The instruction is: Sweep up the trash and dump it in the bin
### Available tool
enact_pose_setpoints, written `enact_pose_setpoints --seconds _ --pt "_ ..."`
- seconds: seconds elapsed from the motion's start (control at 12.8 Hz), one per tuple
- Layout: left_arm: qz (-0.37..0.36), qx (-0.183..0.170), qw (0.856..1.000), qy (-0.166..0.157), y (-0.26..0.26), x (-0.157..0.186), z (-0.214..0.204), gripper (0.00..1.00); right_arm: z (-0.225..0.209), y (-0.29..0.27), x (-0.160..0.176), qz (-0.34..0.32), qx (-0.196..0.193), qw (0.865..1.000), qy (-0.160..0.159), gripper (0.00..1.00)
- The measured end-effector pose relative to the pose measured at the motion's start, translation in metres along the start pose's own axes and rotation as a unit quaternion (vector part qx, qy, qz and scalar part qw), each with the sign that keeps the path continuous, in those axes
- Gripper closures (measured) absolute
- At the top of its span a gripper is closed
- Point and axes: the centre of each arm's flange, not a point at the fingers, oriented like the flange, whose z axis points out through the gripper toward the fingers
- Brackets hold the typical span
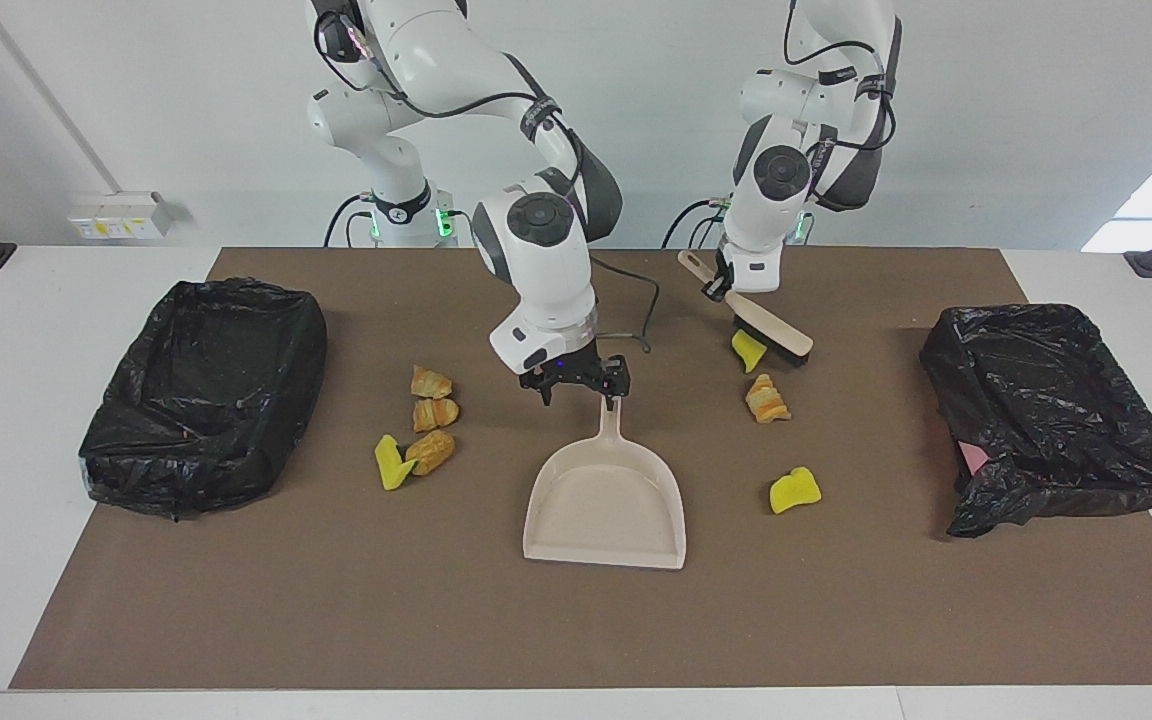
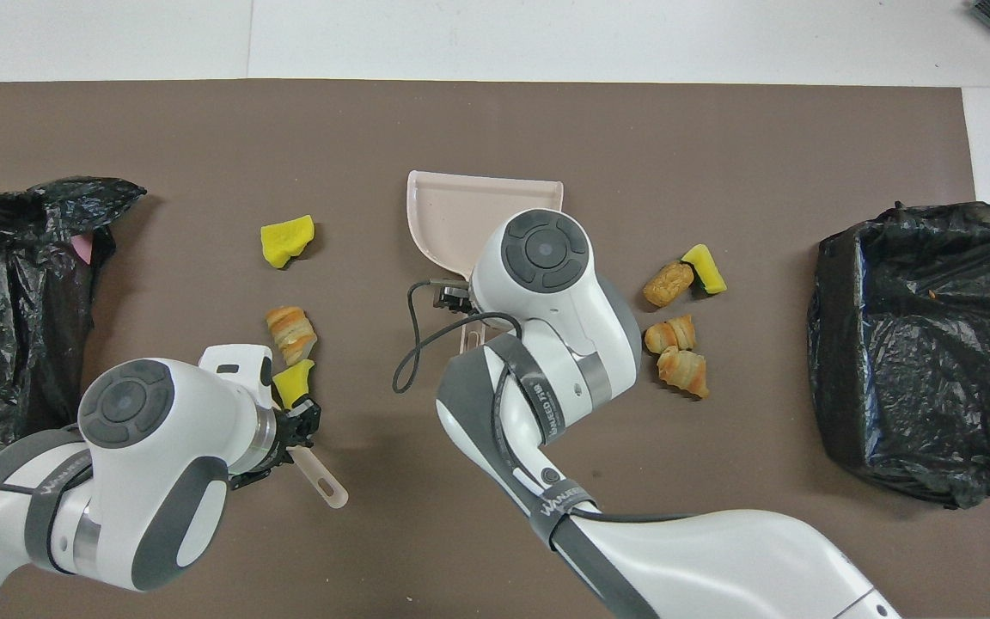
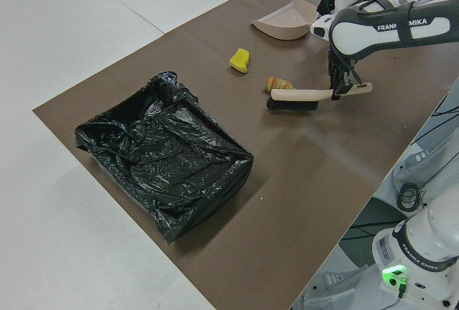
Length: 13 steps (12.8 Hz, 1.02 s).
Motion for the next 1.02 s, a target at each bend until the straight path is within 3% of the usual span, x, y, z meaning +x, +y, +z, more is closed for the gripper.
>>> enact_pose_setpoints --seconds 0.39,0.55,0.62,0.94,1.02 --pt "0.038 -0.028 0.999 0.013 0.021 0.048 -0.025 0.74 0.005 -0.005 -0.008 -0.014 0.004 1.000 -0.011 0.02" --pt "0.047 -0.025 0.999 0.007 0.022 0.074 -0.044 0.74 0.007 0.000 -0.005 -0.021 0.002 1.000 -0.012 0.18" --pt "0.055 -0.025 0.998 0.005 0.022 0.083 -0.055 0.74 0.008 0.001 -0.006 -0.022 0.001 1.000 -0.014 0.18" --pt "0.121 -0.020 0.992 -0.004 0.004 0.106 -0.064 0.74 0.007 0.002 -0.008 -0.022 -0.006 0.999 -0.025 0.66" --pt "0.143 -0.015 0.990 -0.011 -0.003 0.111 -0.062 0.74 0.004 0.003 -0.006 -0.023 -0.007 0.999 -0.026 0.68"
